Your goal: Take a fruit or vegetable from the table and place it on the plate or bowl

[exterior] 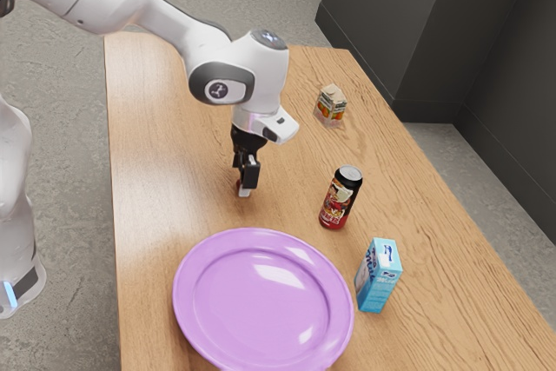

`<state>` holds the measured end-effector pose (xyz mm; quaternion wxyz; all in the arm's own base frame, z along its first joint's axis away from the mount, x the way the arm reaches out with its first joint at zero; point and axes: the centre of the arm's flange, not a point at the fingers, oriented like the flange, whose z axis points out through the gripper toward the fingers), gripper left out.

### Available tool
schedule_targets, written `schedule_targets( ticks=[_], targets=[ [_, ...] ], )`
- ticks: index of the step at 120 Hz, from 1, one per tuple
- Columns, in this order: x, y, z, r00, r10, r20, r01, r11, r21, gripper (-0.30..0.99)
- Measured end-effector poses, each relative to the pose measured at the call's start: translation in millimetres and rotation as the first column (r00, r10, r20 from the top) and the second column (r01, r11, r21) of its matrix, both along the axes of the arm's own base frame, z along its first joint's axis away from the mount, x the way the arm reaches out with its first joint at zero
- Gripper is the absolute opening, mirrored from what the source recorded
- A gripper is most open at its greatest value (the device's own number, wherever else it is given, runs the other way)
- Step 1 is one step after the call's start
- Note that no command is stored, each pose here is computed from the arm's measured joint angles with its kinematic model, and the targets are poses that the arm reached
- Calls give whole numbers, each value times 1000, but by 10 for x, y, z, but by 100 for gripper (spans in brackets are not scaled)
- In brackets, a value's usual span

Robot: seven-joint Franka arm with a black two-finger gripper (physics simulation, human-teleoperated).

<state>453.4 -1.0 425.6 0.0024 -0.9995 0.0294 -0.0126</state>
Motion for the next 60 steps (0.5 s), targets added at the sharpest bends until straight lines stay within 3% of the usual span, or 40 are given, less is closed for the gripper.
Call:
schedule_targets(
  ticks=[60],
  targets=[
    [32,-2,-44,1000,1,-4,-1,1000,-2,69]
  ],
)
